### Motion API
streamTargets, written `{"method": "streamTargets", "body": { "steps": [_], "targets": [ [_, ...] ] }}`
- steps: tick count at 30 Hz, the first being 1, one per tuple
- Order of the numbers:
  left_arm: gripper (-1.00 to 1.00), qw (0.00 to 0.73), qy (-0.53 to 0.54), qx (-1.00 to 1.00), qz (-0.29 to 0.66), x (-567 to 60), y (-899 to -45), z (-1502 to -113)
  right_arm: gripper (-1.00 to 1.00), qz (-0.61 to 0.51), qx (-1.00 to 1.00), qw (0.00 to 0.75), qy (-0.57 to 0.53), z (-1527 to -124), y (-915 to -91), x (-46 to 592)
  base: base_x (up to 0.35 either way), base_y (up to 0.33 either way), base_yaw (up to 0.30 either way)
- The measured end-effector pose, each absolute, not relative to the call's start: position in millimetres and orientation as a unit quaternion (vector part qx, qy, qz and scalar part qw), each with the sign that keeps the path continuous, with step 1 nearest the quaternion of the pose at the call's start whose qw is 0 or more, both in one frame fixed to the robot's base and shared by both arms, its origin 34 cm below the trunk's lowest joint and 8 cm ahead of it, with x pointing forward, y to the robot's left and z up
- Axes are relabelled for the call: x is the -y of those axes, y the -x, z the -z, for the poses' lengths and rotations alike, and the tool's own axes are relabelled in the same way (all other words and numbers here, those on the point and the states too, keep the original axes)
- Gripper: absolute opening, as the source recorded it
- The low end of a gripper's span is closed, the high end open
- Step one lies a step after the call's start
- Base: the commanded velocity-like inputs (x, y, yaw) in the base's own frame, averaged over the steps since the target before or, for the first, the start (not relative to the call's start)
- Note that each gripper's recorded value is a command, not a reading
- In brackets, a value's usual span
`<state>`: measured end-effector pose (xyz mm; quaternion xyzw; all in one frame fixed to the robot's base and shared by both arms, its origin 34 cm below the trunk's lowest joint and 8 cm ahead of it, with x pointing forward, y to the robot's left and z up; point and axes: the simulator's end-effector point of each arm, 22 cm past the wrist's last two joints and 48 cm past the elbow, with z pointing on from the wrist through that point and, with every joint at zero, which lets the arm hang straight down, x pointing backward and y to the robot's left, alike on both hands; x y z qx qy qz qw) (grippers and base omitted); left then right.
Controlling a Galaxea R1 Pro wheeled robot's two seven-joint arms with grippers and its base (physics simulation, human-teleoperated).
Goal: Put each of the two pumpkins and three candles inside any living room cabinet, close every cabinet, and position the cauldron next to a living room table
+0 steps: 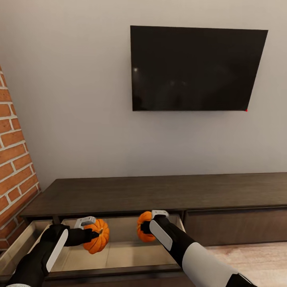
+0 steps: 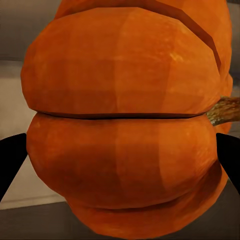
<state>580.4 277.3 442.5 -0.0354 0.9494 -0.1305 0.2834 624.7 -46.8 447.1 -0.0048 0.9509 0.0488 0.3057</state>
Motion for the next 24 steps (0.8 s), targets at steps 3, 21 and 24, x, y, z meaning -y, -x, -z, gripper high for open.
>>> {"method": "streamTargets", "body": {
  "steps": [3, 21, 24],
  "targets": [
    [-1.0, 0.283, 0.036, -0.95, 0.13, -277.7, -580.4, -442.5, -1.0, -0.041, -0.951, 0.305, 0.001, -446.7, -624.8, 50.7, 0.0, 0.0, 0.0],
    [-1.0, 0.283, 0.039, -0.949, 0.135, -278.8, -580.6, -444.3, -1.0, -0.033, -0.962, 0.269, 0.013, -435.3, -611.3, 54.3, 0.028, 0.007, 0.0],
    [-1.0, 0.282, 0.038, -0.949, 0.134, -278.2, -580.2, -443.4, -1.0, -0.033, -0.962, 0.269, 0.013, -435.0, -611.2, 54.2, 0.08, 0.018, 0.0]
  ]
}}
